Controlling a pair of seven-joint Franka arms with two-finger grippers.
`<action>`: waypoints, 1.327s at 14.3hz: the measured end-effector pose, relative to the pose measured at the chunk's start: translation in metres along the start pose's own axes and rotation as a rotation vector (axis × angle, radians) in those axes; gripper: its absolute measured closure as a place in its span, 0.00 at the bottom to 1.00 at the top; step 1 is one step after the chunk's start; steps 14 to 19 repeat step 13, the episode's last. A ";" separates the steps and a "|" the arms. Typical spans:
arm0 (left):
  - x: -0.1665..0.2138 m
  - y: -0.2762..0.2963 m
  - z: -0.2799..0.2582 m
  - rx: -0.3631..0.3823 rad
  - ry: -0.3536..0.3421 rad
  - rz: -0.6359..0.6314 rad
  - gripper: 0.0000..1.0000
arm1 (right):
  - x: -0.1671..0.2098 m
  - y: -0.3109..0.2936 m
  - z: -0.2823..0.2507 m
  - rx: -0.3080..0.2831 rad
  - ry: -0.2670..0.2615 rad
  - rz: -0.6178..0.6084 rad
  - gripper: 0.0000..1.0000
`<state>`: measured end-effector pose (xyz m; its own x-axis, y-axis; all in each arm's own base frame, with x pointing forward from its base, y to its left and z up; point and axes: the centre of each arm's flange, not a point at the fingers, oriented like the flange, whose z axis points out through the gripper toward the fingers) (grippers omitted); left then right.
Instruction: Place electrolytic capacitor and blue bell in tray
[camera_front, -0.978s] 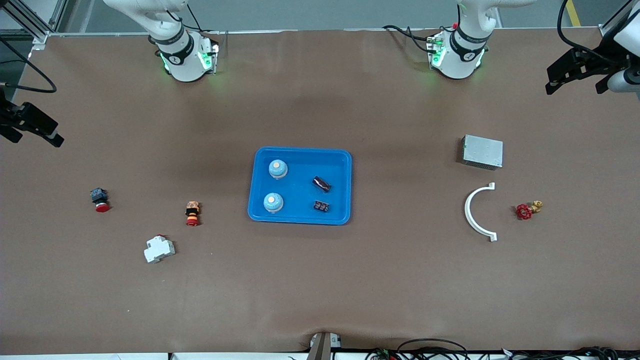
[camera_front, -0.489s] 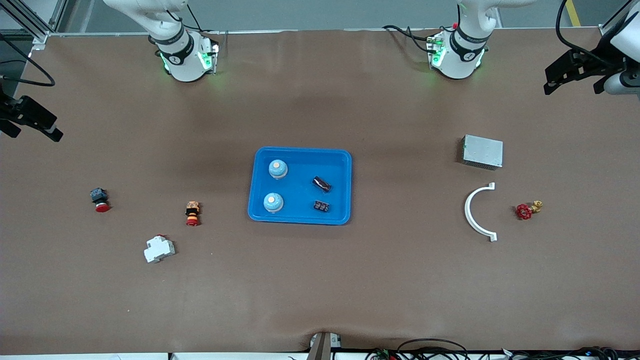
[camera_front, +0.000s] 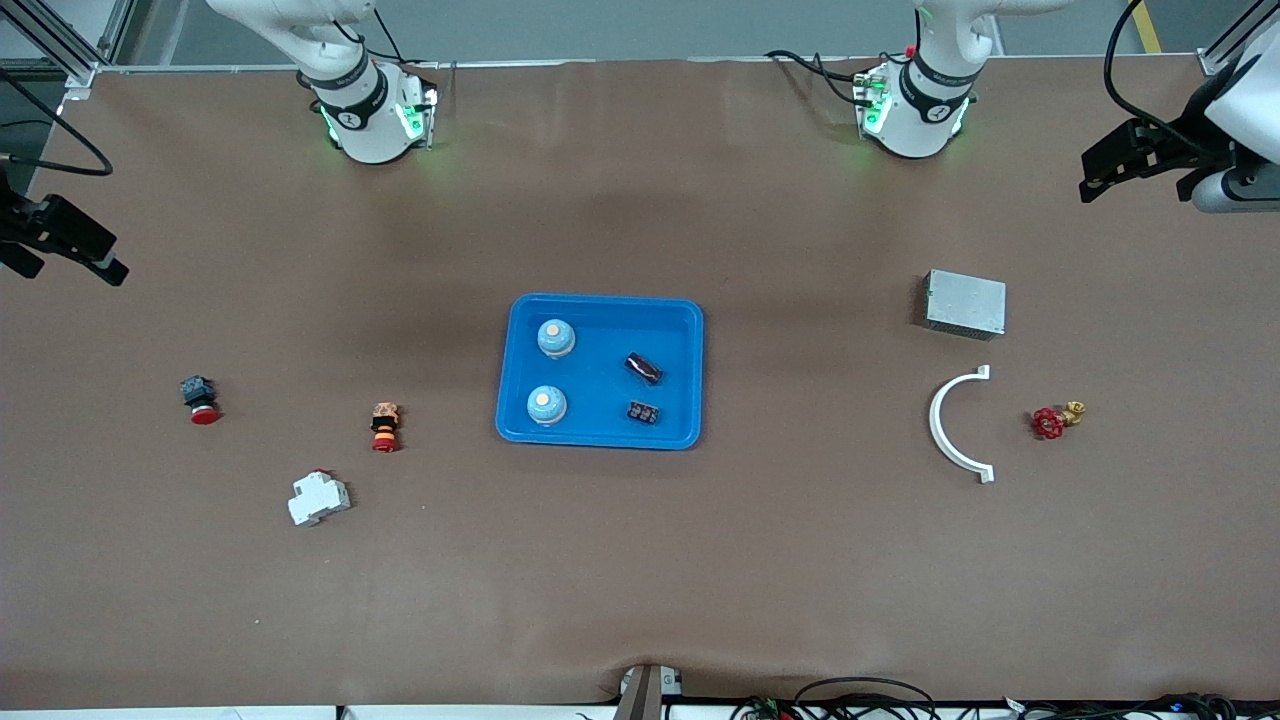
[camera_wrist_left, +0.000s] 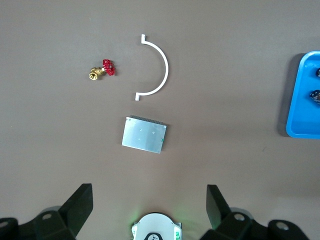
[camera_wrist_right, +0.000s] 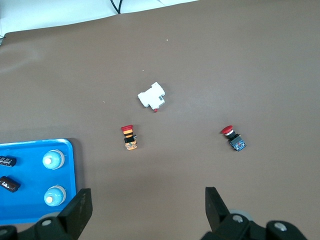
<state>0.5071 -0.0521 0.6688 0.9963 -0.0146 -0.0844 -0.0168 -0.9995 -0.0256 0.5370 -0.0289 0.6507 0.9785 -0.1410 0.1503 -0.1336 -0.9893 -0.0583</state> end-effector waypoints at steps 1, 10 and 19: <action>0.000 0.000 -0.001 0.000 0.001 0.000 0.00 | 0.000 0.000 0.000 0.000 0.000 0.000 0.00; 0.012 0.011 0.016 0.003 -0.033 0.021 0.00 | 0.000 0.000 0.001 -0.003 -0.001 -0.003 0.00; 0.015 0.011 0.016 0.002 -0.032 0.021 0.00 | 0.001 0.001 0.001 -0.011 0.001 -0.025 0.00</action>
